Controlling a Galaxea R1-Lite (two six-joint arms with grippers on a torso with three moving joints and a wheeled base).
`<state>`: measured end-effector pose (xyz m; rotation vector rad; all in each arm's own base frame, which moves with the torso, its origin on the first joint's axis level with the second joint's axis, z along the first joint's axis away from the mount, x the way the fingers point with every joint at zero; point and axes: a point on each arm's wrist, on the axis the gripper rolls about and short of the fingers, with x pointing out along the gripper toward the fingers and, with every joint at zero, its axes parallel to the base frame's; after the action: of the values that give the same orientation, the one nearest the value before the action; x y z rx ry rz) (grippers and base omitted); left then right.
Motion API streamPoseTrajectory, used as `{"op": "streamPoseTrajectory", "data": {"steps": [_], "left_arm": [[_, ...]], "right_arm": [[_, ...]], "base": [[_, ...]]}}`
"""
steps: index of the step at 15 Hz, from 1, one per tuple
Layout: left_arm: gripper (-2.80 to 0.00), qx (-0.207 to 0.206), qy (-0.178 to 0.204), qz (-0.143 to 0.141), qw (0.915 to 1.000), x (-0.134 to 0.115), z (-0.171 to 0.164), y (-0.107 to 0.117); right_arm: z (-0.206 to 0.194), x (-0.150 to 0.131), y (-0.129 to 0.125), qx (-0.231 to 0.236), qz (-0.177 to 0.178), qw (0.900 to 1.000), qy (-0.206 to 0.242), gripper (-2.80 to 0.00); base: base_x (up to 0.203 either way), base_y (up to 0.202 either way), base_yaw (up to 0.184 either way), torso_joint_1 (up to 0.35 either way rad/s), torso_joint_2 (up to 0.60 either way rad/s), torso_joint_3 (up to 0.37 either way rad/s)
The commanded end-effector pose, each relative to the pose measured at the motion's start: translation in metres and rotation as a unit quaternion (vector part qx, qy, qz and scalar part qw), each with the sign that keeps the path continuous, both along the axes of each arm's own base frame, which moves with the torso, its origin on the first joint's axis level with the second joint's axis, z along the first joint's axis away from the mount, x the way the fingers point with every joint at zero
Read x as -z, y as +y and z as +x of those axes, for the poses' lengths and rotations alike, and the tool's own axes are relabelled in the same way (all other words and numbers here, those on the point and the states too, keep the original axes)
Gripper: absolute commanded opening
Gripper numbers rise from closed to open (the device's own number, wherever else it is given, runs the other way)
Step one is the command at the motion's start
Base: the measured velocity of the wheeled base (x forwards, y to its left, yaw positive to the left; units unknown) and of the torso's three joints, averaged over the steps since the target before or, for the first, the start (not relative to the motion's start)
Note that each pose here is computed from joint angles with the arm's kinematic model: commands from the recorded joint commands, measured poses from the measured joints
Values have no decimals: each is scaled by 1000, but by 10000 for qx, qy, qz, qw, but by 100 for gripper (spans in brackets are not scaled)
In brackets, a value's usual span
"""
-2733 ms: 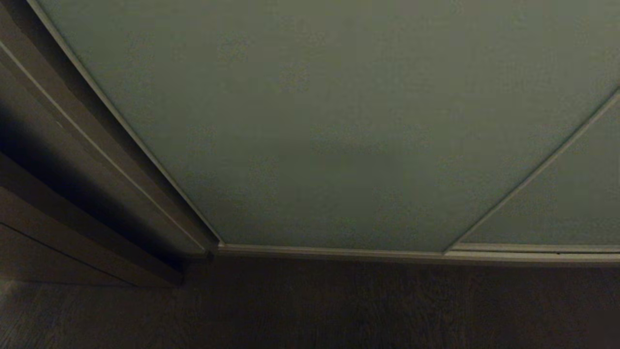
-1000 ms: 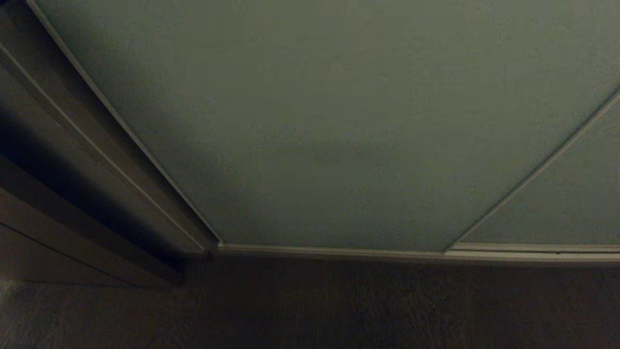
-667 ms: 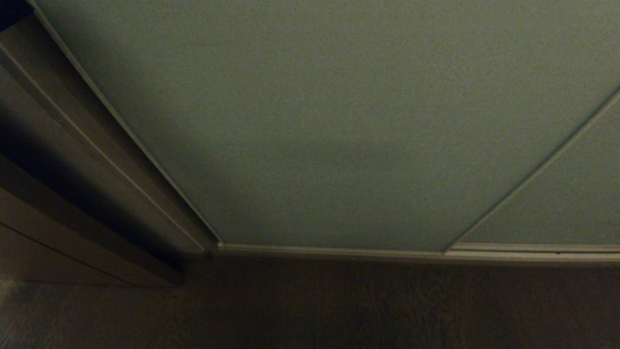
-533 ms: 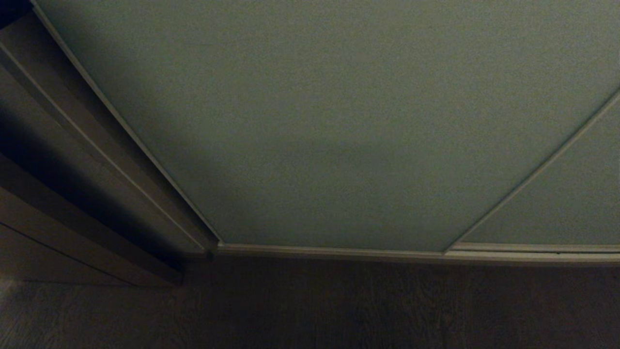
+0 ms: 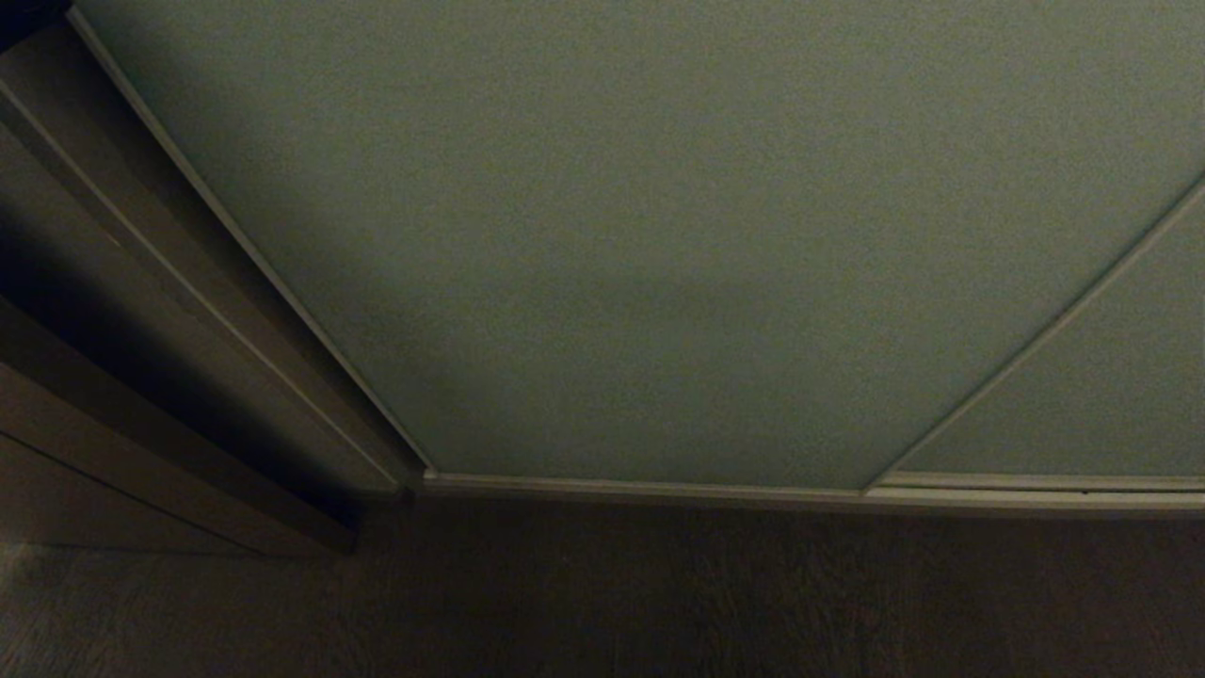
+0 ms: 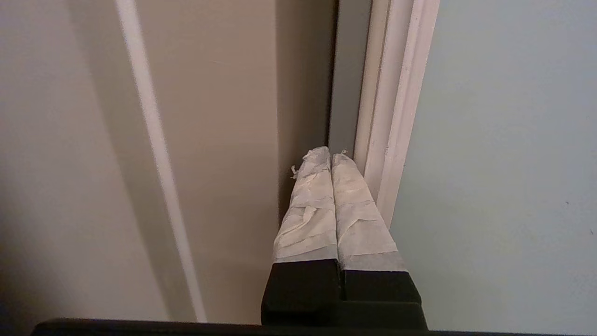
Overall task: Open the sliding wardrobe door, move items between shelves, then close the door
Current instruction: Open the door
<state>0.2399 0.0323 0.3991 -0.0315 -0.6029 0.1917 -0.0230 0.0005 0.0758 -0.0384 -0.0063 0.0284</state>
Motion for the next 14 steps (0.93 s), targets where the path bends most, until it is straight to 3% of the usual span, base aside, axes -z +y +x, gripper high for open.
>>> {"op": "streamPoseTrajectory", "data": {"steps": [1,5,10,14], "left_arm": [[-280,122,-29,21,9999,-1,-1,-1],[-280,404,83,35,9991,-3,-2,-8],[-280,1036,289,56,9942,-6,-14,-32],[-280,1066,491,-28,9931,-5,-29,-31]], "right_arm": [[0,0,0,-3,-3,10000,-17,-280],[0,0,0,-3,-8,10000,-10,-280],[0,0,0,-3,-6,10000,-10,-280],[0,0,0,-3,0,10000,-10,-280]], "base": [[0,0,0,0,0,0],[0,0,0,0,0,0],[0,0,0,0,0,0],[0,0,0,0,0,0]]}}
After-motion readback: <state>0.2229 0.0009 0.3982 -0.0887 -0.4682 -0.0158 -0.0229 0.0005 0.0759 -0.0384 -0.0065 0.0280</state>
